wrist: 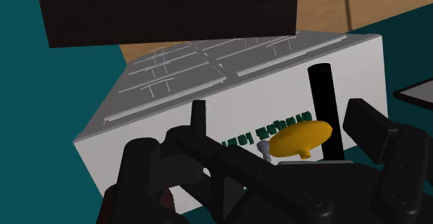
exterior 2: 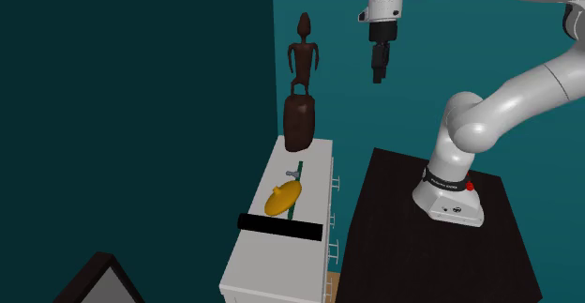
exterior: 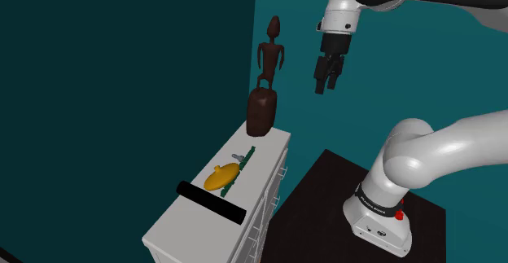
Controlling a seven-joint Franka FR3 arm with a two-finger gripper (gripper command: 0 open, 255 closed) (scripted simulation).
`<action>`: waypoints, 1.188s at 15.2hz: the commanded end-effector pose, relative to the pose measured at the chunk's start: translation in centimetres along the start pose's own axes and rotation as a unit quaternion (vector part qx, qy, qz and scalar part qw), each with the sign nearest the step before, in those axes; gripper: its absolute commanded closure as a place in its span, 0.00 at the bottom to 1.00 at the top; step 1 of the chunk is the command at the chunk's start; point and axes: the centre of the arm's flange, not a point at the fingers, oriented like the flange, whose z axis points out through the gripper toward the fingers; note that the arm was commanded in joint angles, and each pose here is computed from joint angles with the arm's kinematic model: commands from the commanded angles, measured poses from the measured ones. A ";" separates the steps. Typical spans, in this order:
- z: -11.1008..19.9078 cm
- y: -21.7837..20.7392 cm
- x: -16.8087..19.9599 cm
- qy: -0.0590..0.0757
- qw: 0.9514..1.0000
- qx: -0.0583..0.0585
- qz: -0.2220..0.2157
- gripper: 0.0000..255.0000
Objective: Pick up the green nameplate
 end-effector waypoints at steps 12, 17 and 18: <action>10.6 -2.4 8.9 0.023 0.998 -0.001 -0.056 0.00; 15.3 -3.9 13.0 0.034 0.996 -0.001 -0.081 0.00; 16.3 -4.2 13.8 0.036 0.996 -0.001 -0.086 0.00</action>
